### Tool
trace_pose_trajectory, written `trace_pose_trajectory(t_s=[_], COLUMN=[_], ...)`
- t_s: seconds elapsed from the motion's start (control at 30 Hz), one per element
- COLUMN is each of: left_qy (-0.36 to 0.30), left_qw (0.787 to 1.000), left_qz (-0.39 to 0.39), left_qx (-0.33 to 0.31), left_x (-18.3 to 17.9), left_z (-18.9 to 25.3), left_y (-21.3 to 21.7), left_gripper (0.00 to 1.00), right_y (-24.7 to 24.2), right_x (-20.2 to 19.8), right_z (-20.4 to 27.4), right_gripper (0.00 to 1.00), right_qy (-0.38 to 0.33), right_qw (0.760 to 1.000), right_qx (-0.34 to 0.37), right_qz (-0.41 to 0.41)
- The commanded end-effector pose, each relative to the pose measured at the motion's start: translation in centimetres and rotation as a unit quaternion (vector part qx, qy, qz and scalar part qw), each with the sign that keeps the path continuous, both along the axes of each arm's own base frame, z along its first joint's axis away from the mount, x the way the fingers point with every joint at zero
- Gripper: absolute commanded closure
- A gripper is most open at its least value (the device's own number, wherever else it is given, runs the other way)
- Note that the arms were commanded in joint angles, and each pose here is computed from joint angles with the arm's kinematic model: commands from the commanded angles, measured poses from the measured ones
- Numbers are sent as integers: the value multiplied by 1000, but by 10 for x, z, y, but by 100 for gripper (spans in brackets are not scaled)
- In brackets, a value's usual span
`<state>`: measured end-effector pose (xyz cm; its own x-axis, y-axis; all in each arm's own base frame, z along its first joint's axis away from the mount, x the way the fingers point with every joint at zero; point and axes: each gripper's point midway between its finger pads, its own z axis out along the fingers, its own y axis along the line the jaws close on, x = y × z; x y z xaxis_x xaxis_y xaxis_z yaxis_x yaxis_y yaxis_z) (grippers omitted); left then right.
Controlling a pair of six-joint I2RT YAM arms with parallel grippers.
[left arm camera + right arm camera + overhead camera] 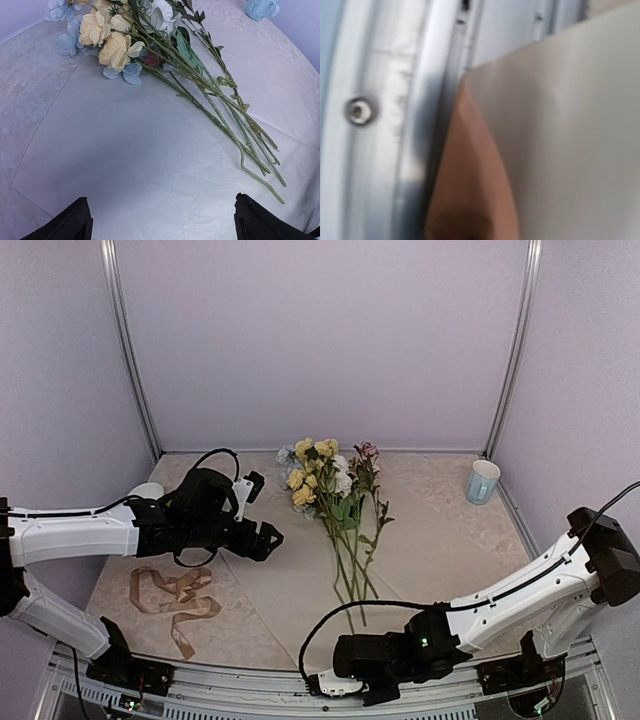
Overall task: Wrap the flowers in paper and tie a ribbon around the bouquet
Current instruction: Pick up the bottom corner of the flattened wrapping paper from the center of the board, then fold the bottom corner of the flattened wrapping paper at the center of the board.
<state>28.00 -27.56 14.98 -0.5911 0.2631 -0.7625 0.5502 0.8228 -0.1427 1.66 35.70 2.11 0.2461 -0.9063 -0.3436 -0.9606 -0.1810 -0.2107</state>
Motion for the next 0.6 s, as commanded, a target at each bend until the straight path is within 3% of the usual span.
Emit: trace_pose_trajectory(t_s=[0.0,0.13,0.27,0.4,0.57], left_qy=[-42,-81,-113,-109,-82], left_qw=[997,984,954,939,920], left_qz=[-53,-138,-263,-321,-379], left_qx=[-38,-78,-94,-55,-55], left_x=[-11,-45,-94,-108,-117], left_z=[26,42,45,30,11], left_y=[-16,-35,-63,-79,-96], left_gripper=[5,12,16,14,6], right_y=[2,5,7,6,-4], right_x=[22,44,78,103,146], right_z=[19,44,68,88,106], right_gripper=[100,100,100,100,100], right_qy=[-5,32,47,51,26], right_qw=[999,994,985,980,973], right_qx=[29,68,116,152,174], right_qz=[-41,-83,-115,-122,-152])
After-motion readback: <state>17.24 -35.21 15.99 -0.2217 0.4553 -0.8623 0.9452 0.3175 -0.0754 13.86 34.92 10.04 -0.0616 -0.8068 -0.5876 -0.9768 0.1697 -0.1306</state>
